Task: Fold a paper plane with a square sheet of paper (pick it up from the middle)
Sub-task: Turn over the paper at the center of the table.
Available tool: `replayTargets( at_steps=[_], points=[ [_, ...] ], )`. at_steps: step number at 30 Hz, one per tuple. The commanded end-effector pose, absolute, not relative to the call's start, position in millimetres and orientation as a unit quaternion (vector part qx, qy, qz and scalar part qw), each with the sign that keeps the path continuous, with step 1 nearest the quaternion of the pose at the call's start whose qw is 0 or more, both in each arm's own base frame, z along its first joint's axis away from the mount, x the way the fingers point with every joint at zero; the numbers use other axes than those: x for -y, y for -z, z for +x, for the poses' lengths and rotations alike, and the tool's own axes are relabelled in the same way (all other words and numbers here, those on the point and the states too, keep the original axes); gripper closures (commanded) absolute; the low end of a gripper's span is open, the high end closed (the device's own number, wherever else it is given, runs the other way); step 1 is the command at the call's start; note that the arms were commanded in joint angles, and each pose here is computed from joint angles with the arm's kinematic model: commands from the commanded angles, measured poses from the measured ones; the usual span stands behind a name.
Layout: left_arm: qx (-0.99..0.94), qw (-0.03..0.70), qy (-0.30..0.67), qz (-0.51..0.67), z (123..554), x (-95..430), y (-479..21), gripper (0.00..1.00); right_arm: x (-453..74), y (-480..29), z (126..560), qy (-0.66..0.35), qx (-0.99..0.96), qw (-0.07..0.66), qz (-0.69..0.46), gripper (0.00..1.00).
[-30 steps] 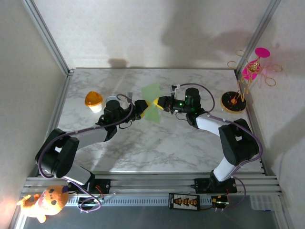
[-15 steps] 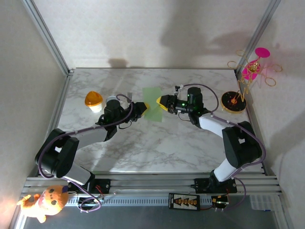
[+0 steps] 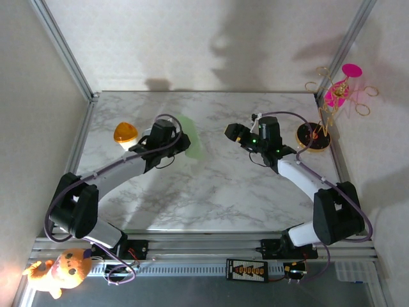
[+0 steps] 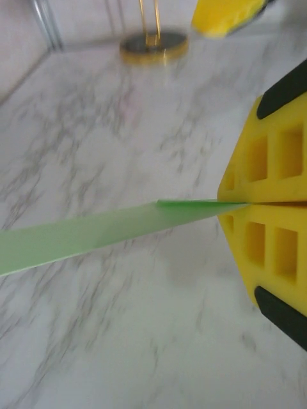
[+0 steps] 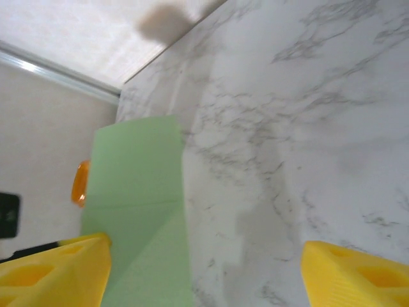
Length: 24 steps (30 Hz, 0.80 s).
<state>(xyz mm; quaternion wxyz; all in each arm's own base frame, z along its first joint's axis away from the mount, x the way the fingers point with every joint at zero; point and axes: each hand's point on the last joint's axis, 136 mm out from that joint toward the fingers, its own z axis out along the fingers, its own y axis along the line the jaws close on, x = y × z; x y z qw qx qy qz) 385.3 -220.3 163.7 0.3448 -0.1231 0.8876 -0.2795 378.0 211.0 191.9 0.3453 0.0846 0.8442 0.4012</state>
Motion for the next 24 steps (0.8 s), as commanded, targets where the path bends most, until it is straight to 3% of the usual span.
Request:
replayTargets(
  at_steps=[1,8,15,19,24],
  points=[
    [-0.928,0.358,0.069,-0.082,377.7,177.4,-146.9,0.92,-188.2,-191.8,381.9,-0.348,-0.851,0.381,0.101,0.16],
    [-0.913,0.375,-0.158,-0.039,379.9,153.3,-155.0,0.92,-174.7,-188.5,381.3,-0.319,-0.854,0.392,0.121,0.12],
    [-0.9,0.351,-0.257,0.014,379.6,169.7,-127.4,0.93,-164.6,-182.6,379.4,-0.307,-0.855,0.394,0.142,0.11],
    [-0.919,0.327,-0.221,0.015,378.0,197.0,-96.7,0.88,-155.8,-179.5,379.4,-0.295,-0.855,0.396,0.159,0.11],
    [-0.956,0.288,-0.048,-0.016,374.2,247.7,-68.1,0.7,-149.3,-174.9,377.5,-0.291,-0.854,0.396,0.172,0.11]
  ],
)
